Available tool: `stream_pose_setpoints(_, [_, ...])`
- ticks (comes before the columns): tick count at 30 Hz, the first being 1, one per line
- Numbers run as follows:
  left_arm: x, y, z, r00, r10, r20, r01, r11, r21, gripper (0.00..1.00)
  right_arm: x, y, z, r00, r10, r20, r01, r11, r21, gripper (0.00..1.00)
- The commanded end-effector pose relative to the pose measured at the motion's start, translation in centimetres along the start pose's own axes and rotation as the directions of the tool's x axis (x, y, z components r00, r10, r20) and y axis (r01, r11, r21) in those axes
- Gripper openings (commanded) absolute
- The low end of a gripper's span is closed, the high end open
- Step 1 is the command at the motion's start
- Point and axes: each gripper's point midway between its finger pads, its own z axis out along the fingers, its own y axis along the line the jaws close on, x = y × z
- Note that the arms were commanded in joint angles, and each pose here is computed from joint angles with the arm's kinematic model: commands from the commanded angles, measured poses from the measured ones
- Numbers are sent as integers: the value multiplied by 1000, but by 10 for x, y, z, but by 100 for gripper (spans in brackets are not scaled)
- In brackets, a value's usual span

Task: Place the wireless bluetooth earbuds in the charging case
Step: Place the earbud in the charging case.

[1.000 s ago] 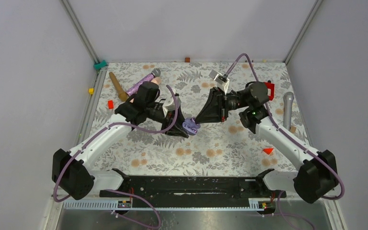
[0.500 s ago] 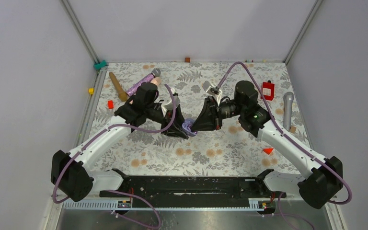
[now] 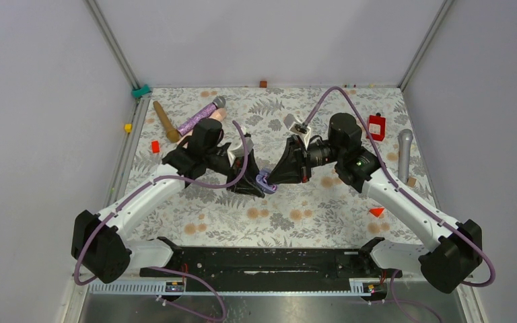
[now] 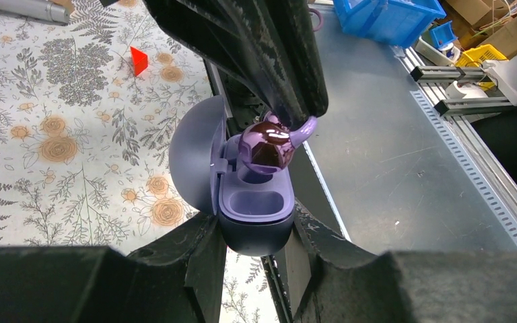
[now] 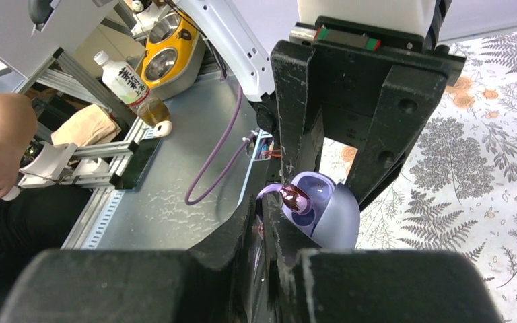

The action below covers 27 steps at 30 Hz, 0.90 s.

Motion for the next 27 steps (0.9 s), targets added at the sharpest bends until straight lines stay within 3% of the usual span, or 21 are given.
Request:
stream_pose_setpoints(1, [-9, -5, 1, 997, 79, 16, -80, 997, 16, 0, -22, 16, 0, 996, -84, 41, 85, 996, -27, 12])
stream_pose_setpoints(27, [-7, -14, 6, 997, 78, 17, -79, 995, 56, 0, -7, 0, 13, 997, -77, -16, 77, 997, -6, 12])
